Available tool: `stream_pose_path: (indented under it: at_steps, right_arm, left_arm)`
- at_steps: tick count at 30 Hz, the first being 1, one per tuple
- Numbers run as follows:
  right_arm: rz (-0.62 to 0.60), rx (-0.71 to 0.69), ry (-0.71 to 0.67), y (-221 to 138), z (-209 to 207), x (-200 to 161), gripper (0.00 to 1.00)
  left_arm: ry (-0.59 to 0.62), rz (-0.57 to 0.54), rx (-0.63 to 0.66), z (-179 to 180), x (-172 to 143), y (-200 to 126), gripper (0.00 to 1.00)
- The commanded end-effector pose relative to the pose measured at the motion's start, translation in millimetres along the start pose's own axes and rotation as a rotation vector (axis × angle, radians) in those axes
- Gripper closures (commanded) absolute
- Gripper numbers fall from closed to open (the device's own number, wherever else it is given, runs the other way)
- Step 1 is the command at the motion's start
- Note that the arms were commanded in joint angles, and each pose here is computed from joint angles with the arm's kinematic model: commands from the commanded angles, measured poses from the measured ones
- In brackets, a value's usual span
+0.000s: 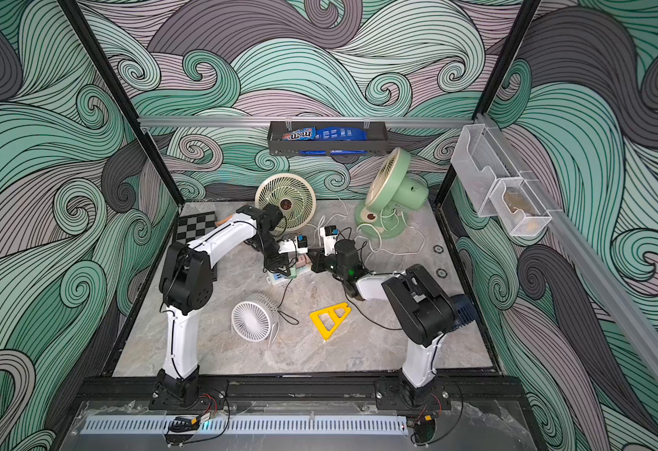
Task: Unplug the desk fan from the power strip
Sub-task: Place the plug at the center of the board.
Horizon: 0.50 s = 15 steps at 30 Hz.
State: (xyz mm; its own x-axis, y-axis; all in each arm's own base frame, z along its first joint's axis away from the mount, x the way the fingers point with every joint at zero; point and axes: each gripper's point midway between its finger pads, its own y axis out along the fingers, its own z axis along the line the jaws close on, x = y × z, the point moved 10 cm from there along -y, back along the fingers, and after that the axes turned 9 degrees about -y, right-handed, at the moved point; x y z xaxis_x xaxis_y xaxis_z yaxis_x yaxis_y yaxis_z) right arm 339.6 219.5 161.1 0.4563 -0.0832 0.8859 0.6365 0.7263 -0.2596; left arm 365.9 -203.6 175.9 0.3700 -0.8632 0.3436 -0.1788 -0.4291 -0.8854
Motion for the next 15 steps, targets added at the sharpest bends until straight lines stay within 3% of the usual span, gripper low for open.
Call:
stream_pose_path:
  at_steps: [1, 7, 12, 15]
  right_arm:
    - [0.057, 0.055, -0.042, -2.4, 7.3, 2.7, 0.92]
    - [0.078, 0.048, -0.048, -4.6, 8.4, 4.1, 0.87]
    - [0.087, 0.049, -0.072, -7.0, 10.2, 6.3, 0.81]
    - [0.103, 0.058, -0.094, -7.7, 11.1, 5.7, 0.78]
  left_arm:
    - [-0.016, 0.01, -0.033, 1.4, 0.3, 3.7, 1.0]
    - [-0.011, -0.002, 0.009, 3.2, 2.7, 0.0, 0.92]
    - [-0.01, 0.008, 0.025, 2.8, 1.1, -0.8, 0.72]
    - [-0.012, 0.009, 0.034, 2.8, 0.8, -2.6, 0.66]
